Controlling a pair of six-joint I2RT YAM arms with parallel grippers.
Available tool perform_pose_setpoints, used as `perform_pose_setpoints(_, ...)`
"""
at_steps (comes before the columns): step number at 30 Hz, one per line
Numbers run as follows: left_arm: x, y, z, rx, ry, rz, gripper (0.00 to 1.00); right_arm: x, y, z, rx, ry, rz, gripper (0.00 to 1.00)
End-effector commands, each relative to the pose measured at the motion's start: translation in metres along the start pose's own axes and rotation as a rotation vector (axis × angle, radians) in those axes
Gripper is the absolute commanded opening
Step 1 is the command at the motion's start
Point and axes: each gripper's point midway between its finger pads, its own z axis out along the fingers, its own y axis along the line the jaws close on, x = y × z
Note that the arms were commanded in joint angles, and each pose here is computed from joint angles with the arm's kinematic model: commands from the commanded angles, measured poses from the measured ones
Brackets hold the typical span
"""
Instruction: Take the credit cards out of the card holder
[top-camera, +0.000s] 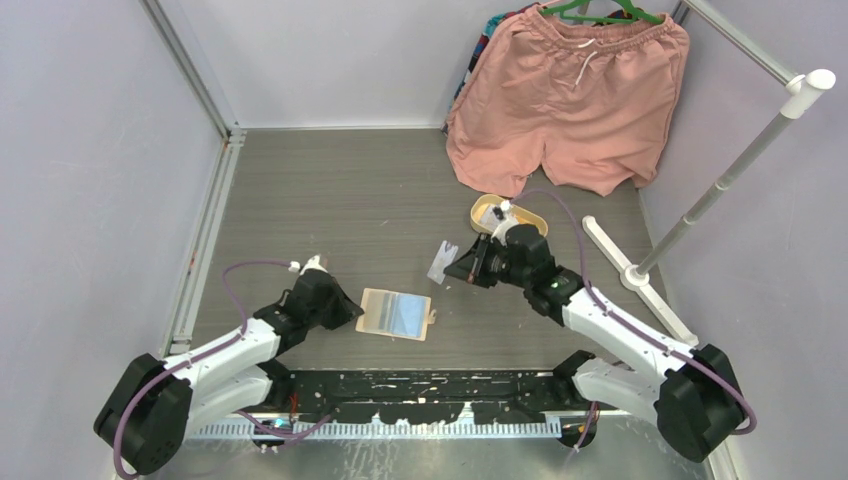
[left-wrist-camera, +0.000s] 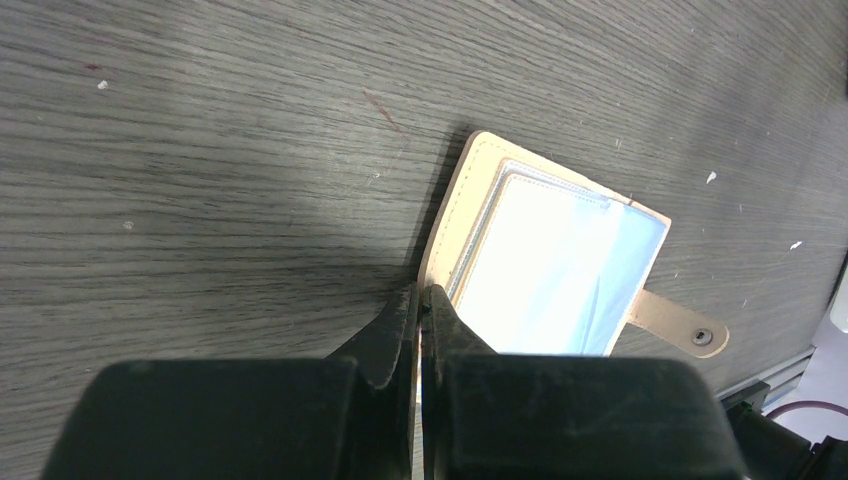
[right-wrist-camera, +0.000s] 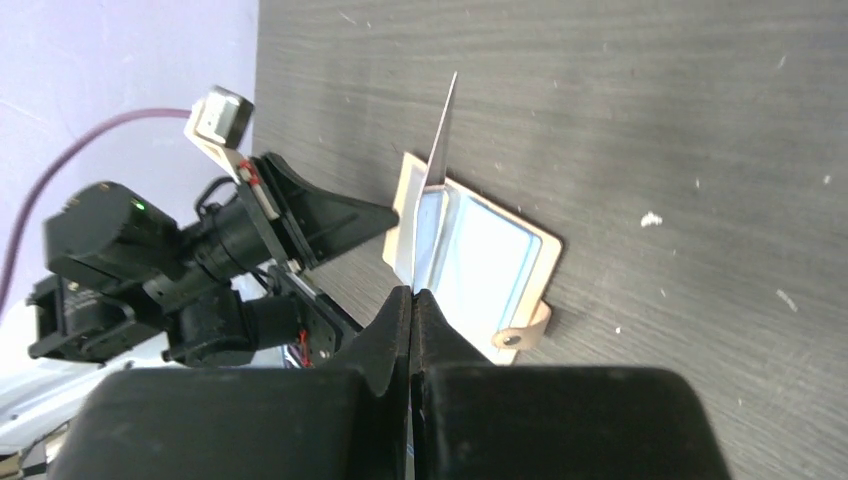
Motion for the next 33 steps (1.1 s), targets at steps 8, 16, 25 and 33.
perform_pose_setpoints(8,0.015,0.038,-0.003,-0.131,0.039,0.036,0.0,-0.097,0.009,0.0,-0.099,-0.086,0.022,0.01)
perform_pose_setpoints(16,0.013,0.036,-0.003,-0.135,0.039,0.042,0.0,-0.17,-0.013,0.001,-0.172,-0.175,0.141,0.01)
perform_pose_setpoints(25,0.014,0.036,-0.002,-0.136,0.044,0.043,0.0,-0.2,-0.036,0.003,-0.216,-0.216,0.263,0.01)
perform_pose_setpoints(33,0.015,0.038,-0.003,-0.139,0.047,0.045,0.0,-0.197,-0.062,0.01,-0.208,-0.215,0.365,0.01)
